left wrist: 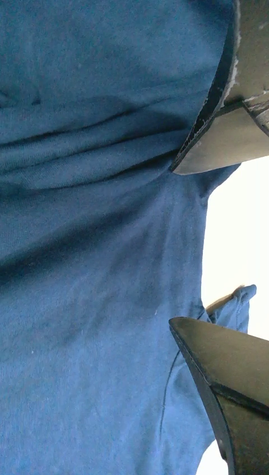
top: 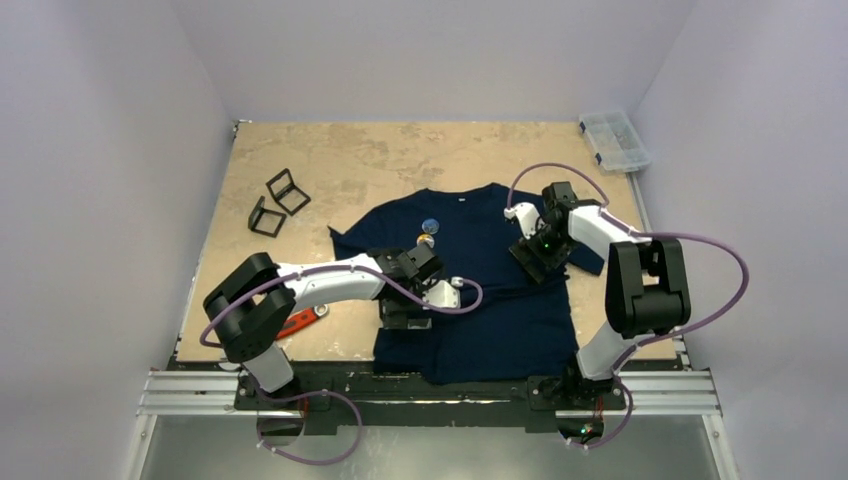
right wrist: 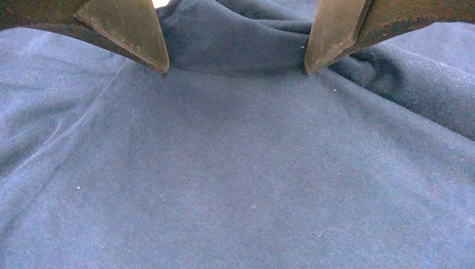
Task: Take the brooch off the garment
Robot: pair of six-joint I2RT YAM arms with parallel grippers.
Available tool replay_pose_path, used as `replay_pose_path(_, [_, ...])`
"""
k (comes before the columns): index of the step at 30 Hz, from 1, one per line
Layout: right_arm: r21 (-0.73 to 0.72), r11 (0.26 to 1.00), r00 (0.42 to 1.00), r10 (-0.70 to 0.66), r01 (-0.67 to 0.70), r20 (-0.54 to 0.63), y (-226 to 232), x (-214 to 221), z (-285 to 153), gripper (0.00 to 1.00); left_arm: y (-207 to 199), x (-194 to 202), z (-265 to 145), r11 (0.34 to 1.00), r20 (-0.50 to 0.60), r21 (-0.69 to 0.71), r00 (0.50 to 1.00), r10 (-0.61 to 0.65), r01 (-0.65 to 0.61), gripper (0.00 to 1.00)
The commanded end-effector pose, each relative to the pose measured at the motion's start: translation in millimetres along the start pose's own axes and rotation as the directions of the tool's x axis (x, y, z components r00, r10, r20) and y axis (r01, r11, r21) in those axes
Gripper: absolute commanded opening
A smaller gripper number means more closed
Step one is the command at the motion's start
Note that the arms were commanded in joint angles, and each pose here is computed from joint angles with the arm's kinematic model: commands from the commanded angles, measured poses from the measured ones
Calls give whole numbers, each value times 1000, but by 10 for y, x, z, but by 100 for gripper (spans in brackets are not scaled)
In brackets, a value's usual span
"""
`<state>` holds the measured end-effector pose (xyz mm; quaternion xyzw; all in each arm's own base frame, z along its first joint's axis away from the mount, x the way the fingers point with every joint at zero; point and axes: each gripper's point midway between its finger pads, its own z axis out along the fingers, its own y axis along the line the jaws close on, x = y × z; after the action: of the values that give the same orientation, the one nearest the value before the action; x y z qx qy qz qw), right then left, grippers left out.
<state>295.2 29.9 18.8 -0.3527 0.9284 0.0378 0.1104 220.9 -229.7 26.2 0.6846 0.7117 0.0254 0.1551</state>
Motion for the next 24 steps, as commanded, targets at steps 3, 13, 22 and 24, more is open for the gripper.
replay_pose_path(3, [-80, 989, 992, -123, 121, -24, 309, 315, -132, 96, -509, 111, -184, 983, 10, 180, 999, -37, 34, 100])
replay_pose_path(13, [-158, 973, 985, -162, 168, 53, 579, 328, -415, 96, -660, 56, -528, 930, 77, 291, 963, -257, 225, 100])
replay_pose_path(22, [-260, 958, 894, 7, 123, 448, 719, -818, -1313, 96, 721, -174, -1336, 698, 324, 183, 628, -707, 692, 100])
replay_pose_path(24, [-289, 956, 873, 98, 51, 477, 680, -1005, -1345, 96, 876, -220, -1345, 611, 328, 159, 542, -773, 775, 100])
